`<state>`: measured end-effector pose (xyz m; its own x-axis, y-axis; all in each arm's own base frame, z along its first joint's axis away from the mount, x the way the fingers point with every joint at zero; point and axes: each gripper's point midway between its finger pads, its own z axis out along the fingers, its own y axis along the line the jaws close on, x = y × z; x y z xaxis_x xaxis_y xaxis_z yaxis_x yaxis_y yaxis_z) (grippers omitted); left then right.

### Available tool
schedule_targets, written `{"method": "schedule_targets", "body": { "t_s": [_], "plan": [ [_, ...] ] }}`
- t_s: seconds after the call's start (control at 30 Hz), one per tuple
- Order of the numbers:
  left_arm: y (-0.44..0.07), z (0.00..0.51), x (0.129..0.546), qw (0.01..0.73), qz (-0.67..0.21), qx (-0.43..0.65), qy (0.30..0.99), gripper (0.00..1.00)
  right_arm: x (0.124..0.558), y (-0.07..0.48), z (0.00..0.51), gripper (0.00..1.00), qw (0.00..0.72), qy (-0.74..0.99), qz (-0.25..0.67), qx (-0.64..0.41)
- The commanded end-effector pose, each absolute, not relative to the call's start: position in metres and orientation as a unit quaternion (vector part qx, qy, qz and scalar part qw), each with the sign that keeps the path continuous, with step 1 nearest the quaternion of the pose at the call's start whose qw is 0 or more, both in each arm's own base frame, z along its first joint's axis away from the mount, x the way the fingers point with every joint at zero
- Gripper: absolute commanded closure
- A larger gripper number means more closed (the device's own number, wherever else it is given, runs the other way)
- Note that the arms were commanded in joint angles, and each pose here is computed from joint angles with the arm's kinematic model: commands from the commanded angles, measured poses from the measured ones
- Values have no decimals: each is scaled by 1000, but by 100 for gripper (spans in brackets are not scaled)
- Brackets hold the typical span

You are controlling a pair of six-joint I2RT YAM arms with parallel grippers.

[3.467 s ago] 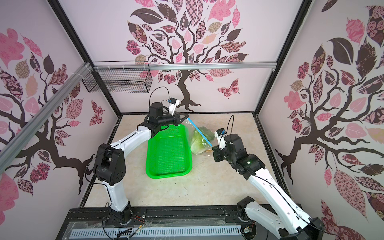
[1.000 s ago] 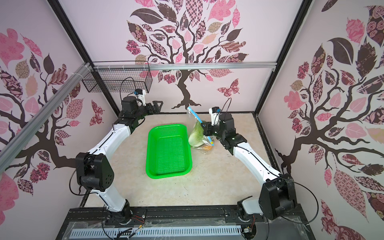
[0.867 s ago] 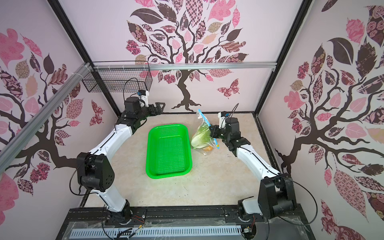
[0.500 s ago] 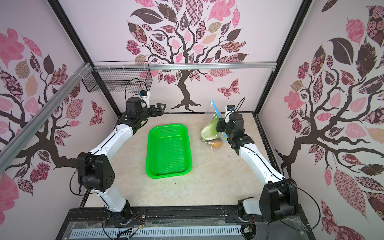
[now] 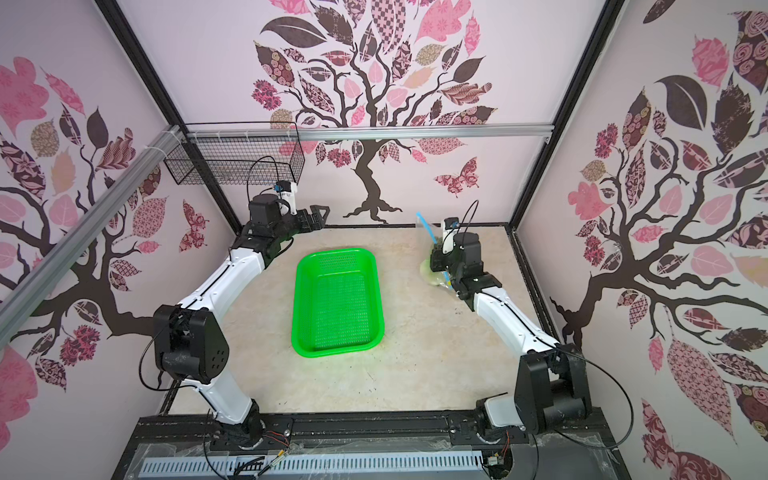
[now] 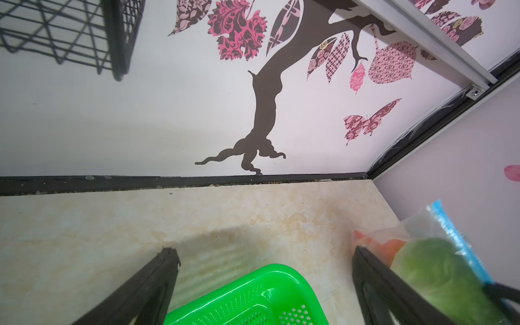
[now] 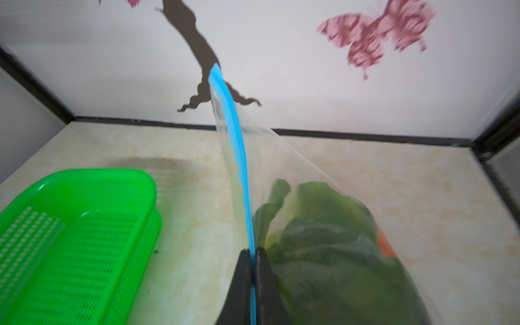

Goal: Place the food in the zip-top bag and seal the zipper

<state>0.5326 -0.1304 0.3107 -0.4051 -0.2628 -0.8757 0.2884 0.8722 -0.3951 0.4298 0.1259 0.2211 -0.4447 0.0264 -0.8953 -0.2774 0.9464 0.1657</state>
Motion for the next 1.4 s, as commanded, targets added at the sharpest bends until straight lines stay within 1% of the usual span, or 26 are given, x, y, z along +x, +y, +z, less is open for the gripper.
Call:
{"method": "schedule_targets", "body": {
  "t_s": [0.0,0.13,0.33,0.4,0.47,0.53,0.63,0.67,0.7,0.73,0.83,0.9,0.97,1.07,1.13,1.27,1.37],
  "plan": [
    [-125,325,533,558,-273,-6,784,2,405,175,179,100,456,855,221,-110],
    [-118,324,537,555,-290,-29,779,1,386,201,152,100,411,867,255,-124],
    [-103,320,541,551,-297,-66,777,1,365,212,125,100,353,877,306,-110],
    [-88,325,540,555,-298,-93,771,2,358,209,113,85,335,886,304,-102],
    [-66,326,536,556,-311,-132,759,2,352,207,110,76,322,892,302,-101],
    [-42,320,530,557,-330,-178,741,2,350,210,121,63,324,887,312,-106],
    [-12,304,514,562,-331,-221,725,2,352,215,159,51,363,862,339,-107],
    [-4,296,507,563,-315,-228,730,2,355,214,174,44,383,852,343,-102],
    [2,288,499,562,-289,-233,739,2,358,210,188,39,406,843,341,-94],
    [6,278,492,555,-266,-232,753,1,362,205,200,37,427,836,334,-82],
    [18,254,469,543,-203,-236,780,2,378,172,227,26,499,821,277,-16],
    [27,242,454,543,-166,-241,787,1,389,140,238,18,548,807,218,33],
    [36,231,441,541,-130,-246,793,2,397,107,242,14,569,797,184,81],
    [52,218,423,542,-69,-254,798,2,407,50,236,12,574,784,167,170],
    [63,213,413,544,-24,-258,798,2,407,12,229,12,589,768,127,218],
    [80,207,398,549,60,-254,794,1,391,-50,209,10,616,740,-19,271],
    [86,198,392,555,94,-249,788,1,378,-75,188,10,615,728,-98,286]
  ]
}}
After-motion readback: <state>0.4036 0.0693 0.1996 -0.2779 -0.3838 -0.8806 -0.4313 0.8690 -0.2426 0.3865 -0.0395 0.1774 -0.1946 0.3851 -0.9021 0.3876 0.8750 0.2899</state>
